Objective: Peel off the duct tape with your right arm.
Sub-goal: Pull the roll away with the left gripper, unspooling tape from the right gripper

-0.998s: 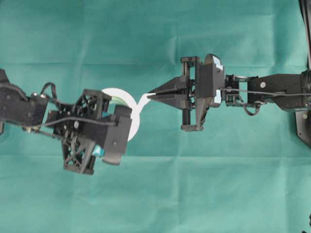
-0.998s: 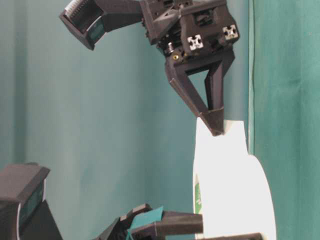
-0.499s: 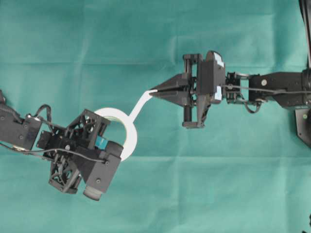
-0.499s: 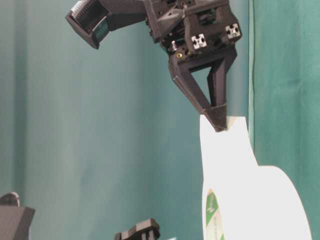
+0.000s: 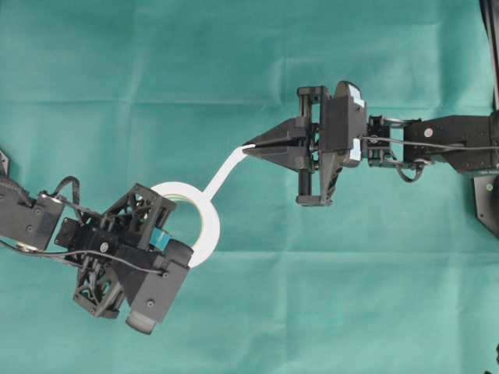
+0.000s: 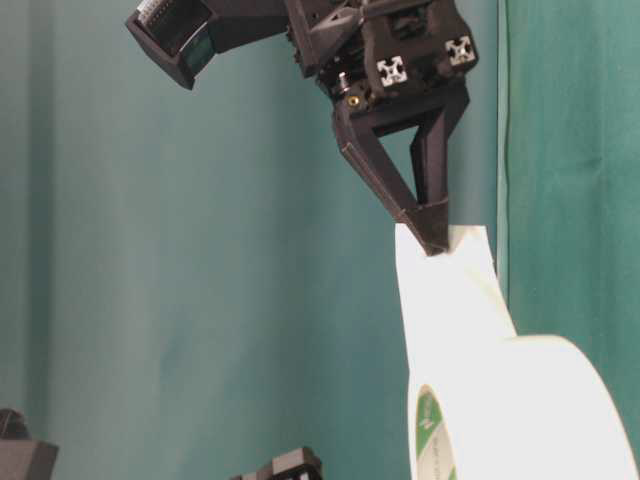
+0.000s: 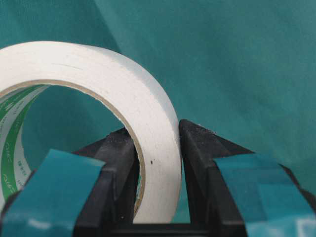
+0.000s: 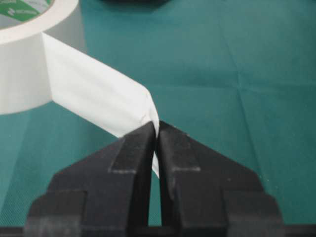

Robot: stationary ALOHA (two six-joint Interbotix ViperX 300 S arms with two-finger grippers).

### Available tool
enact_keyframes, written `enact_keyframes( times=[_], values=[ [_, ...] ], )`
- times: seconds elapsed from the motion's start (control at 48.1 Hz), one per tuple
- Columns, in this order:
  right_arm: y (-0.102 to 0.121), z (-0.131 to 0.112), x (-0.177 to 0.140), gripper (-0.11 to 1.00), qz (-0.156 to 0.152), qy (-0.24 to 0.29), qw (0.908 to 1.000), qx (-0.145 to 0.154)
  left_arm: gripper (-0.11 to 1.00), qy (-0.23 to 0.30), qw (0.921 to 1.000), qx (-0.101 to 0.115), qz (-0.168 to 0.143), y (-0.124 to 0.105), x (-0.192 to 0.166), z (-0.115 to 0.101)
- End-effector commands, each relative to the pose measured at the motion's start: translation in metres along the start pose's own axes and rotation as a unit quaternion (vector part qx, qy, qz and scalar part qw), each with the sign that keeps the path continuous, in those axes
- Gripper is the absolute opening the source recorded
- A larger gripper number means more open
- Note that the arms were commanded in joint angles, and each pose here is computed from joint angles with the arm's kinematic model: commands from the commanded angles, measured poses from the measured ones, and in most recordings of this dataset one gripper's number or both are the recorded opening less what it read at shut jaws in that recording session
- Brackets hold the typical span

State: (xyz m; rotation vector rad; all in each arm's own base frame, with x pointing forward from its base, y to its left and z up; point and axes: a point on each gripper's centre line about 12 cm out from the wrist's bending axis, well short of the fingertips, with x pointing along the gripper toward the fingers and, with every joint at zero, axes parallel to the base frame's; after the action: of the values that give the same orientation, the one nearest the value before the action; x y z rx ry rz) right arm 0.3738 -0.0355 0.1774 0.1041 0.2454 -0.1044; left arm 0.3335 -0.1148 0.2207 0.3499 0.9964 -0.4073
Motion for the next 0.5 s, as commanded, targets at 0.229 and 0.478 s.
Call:
enact_keyframes(
  times=[0.229, 0.478],
  values=[
    [-0.010, 0.013, -0.004, -0.09, -0.015, -0.021, 0.9996, 0.008, 0.22, -0.020, 0.9981, 0.056, -0.014, -0.022, -0.008, 0.009],
    [-0.013, 0.013, -0.006, -0.09, -0.018, -0.021, 0.9996, 0.009, 0.22, -0.021, 0.9931, 0.113, -0.023, -0.034, -0.007, 0.009]
  ],
)
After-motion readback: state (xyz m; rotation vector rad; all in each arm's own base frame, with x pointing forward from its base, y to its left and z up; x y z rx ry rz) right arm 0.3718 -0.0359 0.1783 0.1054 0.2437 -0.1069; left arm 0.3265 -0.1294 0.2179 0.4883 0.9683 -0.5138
